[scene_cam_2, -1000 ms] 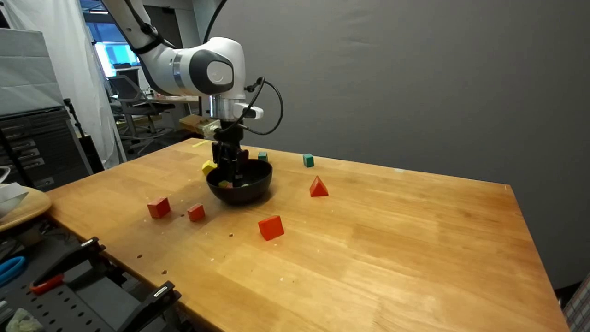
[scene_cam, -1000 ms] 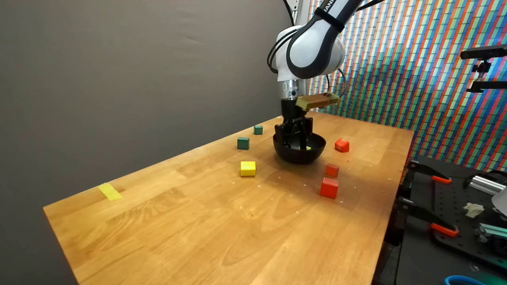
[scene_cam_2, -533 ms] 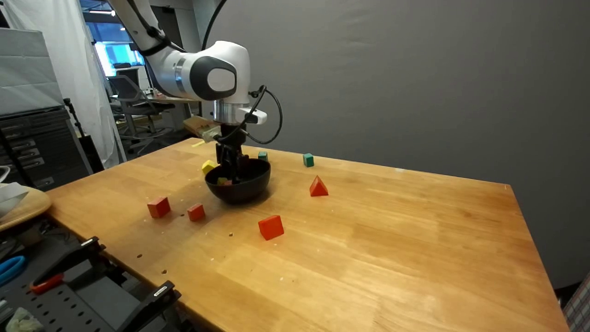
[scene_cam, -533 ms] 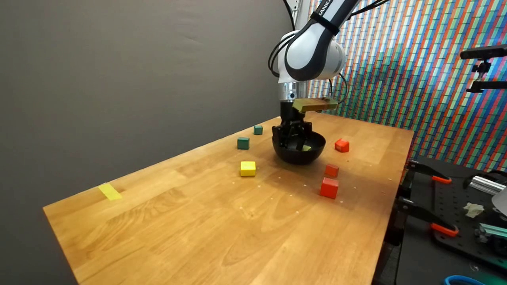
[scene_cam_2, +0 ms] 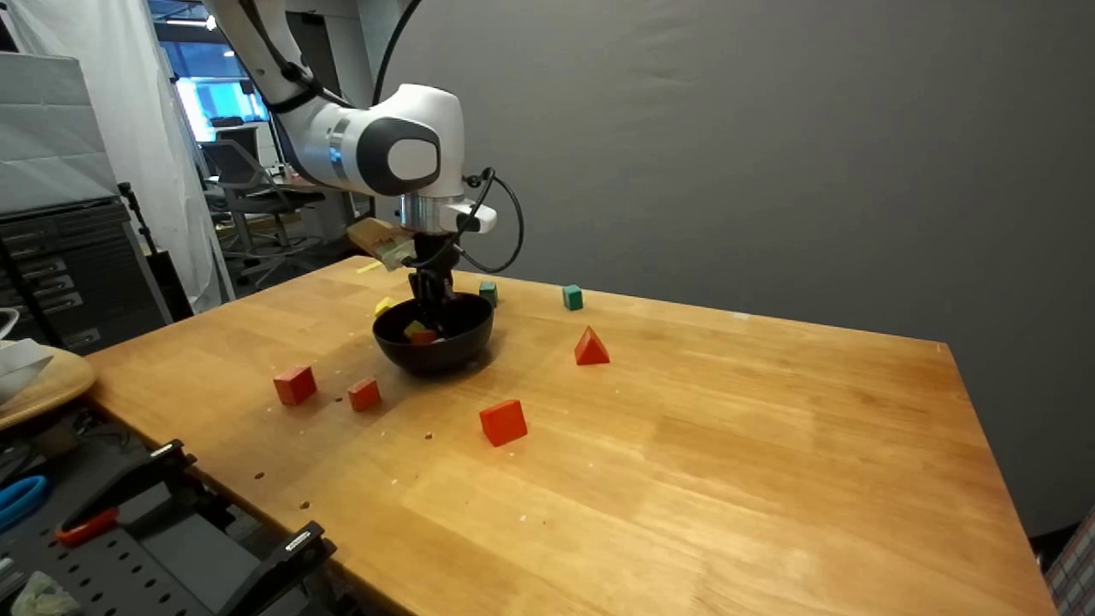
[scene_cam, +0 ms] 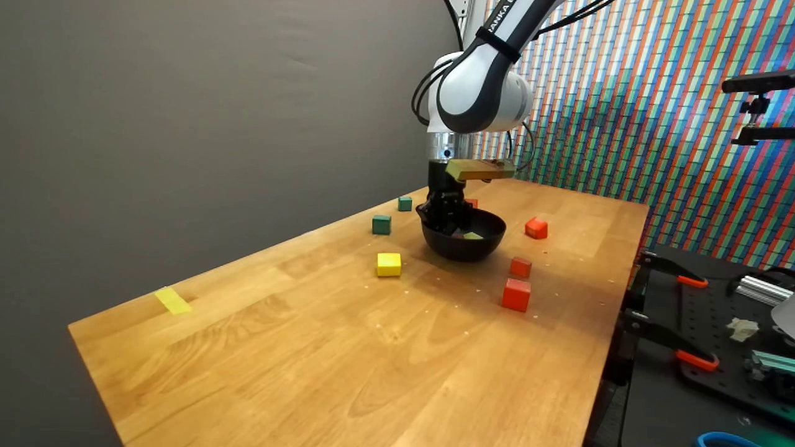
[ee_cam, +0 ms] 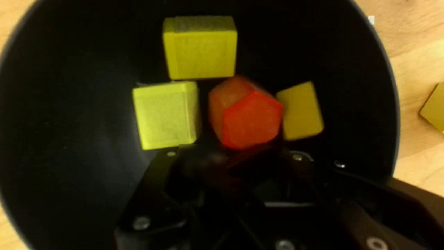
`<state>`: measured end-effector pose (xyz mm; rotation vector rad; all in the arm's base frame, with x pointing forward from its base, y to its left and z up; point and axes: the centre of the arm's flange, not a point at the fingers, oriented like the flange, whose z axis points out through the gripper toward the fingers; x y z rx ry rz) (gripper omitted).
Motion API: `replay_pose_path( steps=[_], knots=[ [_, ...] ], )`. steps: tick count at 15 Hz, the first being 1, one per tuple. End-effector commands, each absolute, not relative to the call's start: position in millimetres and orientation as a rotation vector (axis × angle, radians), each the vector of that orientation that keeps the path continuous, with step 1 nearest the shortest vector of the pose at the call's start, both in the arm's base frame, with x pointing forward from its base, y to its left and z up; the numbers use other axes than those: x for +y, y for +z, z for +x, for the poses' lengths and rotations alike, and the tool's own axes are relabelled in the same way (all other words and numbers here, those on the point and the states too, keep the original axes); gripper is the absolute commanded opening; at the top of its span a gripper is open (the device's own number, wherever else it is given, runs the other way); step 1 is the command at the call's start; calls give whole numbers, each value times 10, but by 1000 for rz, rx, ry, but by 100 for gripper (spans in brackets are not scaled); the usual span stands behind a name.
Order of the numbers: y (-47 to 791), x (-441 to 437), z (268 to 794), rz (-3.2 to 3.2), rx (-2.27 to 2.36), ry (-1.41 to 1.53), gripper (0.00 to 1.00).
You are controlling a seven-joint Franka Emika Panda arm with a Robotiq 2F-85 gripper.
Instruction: Move the blocks in the black bowl and put them around the bowl
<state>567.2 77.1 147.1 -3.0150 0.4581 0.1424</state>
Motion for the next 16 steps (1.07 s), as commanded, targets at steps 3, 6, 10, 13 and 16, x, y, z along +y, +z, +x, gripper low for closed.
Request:
replay_pose_path(
  steps=[3,6,10,13,16],
  knots=[
    [1630,605,5617,-3050,477,92,9],
    [1714,537,5592,-3086,469,80,8],
    [1859,529,5572,-3105,425,52,41],
    [1931,567,5558,-3103,405,25,64],
    [1907,608,5526,-3082,397,36,88]
  ],
)
